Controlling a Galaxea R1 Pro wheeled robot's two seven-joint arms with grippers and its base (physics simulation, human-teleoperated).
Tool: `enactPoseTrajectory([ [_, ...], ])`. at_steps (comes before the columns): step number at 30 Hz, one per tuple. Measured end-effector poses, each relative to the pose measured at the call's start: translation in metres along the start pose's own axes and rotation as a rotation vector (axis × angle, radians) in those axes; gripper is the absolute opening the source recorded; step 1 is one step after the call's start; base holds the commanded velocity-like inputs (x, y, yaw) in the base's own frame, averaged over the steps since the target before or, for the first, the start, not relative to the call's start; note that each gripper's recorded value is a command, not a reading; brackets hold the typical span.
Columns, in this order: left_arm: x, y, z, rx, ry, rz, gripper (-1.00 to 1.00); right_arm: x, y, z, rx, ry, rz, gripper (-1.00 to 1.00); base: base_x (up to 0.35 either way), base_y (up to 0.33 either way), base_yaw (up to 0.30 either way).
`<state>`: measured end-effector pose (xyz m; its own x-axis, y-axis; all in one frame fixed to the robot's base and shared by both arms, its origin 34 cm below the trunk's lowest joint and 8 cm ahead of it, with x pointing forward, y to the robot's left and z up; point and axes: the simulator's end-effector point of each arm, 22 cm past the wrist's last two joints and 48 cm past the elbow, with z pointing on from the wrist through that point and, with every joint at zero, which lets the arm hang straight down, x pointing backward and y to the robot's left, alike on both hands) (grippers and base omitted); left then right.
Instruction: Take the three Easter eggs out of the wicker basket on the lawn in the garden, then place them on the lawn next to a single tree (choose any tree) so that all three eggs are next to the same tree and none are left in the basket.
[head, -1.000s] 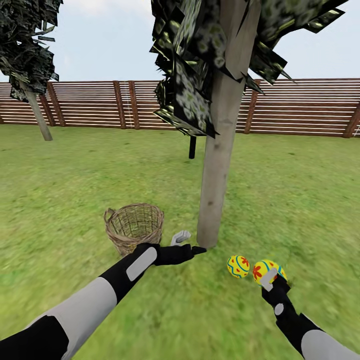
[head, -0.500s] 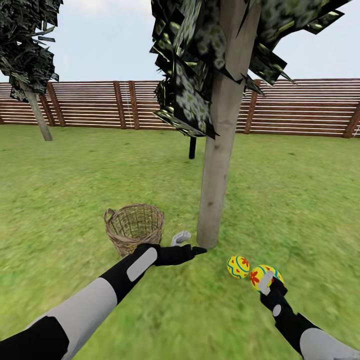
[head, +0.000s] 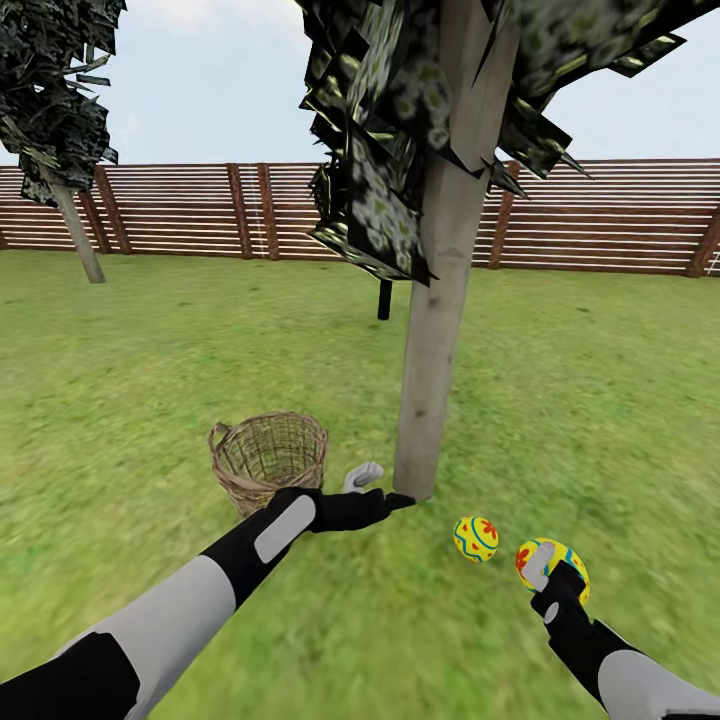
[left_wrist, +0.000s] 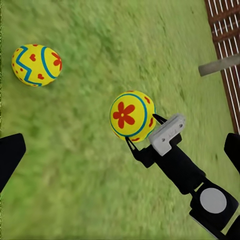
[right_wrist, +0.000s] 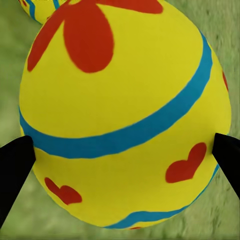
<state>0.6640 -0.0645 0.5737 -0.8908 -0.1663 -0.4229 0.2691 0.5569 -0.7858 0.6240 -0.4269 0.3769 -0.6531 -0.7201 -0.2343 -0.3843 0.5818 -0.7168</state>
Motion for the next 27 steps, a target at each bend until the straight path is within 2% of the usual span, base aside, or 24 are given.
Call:
enactPoseTrajectory([
  [24,0.024,0.030,0.012,-0.005,-0.002,-0.001,1.00,0.011,0.025,0.019,0.016,-0.011,0.003,-1.00,0.000,0.000,0.000],
  [27,0.025,0.029,0.013,-0.002,-0.001,-0.001,1.00,0.011,0.025,0.019,0.016,-0.010,0.003,-1.00,0.000,-0.212,0.000],
])
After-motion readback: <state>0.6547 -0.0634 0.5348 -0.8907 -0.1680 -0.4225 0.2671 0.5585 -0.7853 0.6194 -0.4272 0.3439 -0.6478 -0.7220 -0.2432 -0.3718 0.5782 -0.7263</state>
